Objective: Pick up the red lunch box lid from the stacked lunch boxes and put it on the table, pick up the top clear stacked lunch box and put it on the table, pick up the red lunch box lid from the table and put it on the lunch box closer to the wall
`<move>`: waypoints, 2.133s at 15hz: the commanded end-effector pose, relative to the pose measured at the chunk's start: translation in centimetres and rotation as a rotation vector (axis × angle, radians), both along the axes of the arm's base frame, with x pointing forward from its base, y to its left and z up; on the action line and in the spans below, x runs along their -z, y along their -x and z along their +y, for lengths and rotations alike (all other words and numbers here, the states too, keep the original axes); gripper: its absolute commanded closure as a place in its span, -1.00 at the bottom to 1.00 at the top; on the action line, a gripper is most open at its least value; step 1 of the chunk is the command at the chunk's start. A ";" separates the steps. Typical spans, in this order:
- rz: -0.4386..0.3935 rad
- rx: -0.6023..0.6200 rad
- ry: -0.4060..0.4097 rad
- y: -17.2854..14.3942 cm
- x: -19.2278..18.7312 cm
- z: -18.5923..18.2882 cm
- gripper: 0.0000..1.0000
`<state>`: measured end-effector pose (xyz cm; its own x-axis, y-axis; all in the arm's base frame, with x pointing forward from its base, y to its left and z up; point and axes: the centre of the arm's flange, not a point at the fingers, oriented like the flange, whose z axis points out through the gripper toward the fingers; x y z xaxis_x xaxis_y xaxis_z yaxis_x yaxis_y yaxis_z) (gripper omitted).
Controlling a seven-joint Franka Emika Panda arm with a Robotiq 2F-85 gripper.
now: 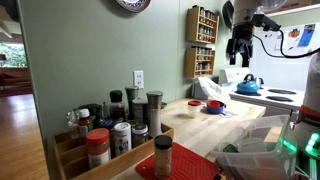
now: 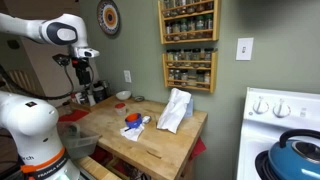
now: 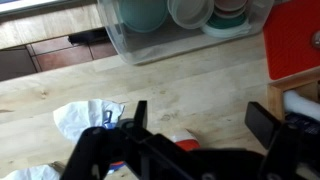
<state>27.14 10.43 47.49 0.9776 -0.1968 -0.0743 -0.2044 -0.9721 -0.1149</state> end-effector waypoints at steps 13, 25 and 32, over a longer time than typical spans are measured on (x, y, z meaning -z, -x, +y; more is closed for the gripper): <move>-0.092 -0.078 0.076 -9.5 4.6 9.0 -1.00; -0.020 -0.179 0.109 -13.9 10.5 9.0 -1.00; -0.034 -0.125 0.108 -15.7 13.9 6.5 -1.00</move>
<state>42.17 17.67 35.90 0.9970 -0.0726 -0.0260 -0.0727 -0.9973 -0.0029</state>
